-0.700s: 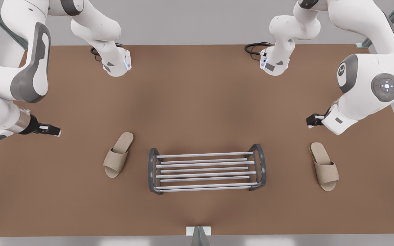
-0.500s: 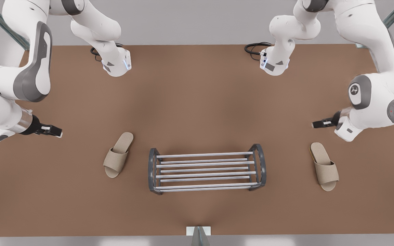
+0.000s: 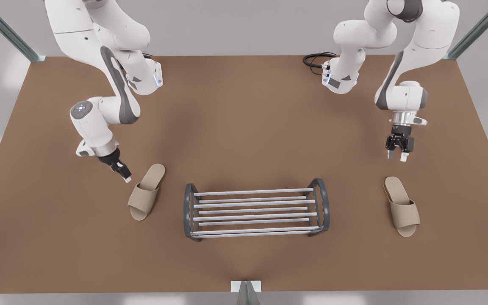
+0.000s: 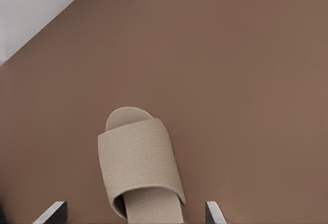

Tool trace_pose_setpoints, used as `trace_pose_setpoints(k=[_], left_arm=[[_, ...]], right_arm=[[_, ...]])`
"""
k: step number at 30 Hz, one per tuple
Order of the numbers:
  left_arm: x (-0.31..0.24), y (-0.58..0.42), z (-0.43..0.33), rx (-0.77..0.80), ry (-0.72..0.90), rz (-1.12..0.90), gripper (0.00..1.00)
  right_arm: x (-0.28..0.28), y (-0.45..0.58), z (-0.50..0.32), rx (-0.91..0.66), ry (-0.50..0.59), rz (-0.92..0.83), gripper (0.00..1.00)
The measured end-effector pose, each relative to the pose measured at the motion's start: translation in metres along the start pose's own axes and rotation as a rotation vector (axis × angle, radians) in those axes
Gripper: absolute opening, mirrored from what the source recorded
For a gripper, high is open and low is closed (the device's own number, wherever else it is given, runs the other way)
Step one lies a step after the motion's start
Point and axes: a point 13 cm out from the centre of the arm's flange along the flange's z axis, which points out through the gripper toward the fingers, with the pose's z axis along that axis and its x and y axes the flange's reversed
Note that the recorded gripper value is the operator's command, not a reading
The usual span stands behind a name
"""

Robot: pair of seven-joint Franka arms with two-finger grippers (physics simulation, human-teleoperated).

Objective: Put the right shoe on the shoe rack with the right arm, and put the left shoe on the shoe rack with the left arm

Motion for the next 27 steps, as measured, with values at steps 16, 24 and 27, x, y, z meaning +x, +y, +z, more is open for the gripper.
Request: trace_pose_setpoints(k=[16,24,27], left_arm=[[0.001,-0.069,0.089,0.146,-0.25,0.684,1.0],[0.022,-0.091,0.129,0.095,-0.189,0.705,1.0],[0.019,-0.086,0.13,0.042,-0.147,0.647,1.0]], right_arm=[[0.024,0.112,0.012,-0.301,-0.044,0.698,1.0],[0.015,0.087,0.016,-0.342,-0.128,0.96,1.0],[-0.029,0.069,-0.002,-0.356,-0.147,1.07,1.0]])
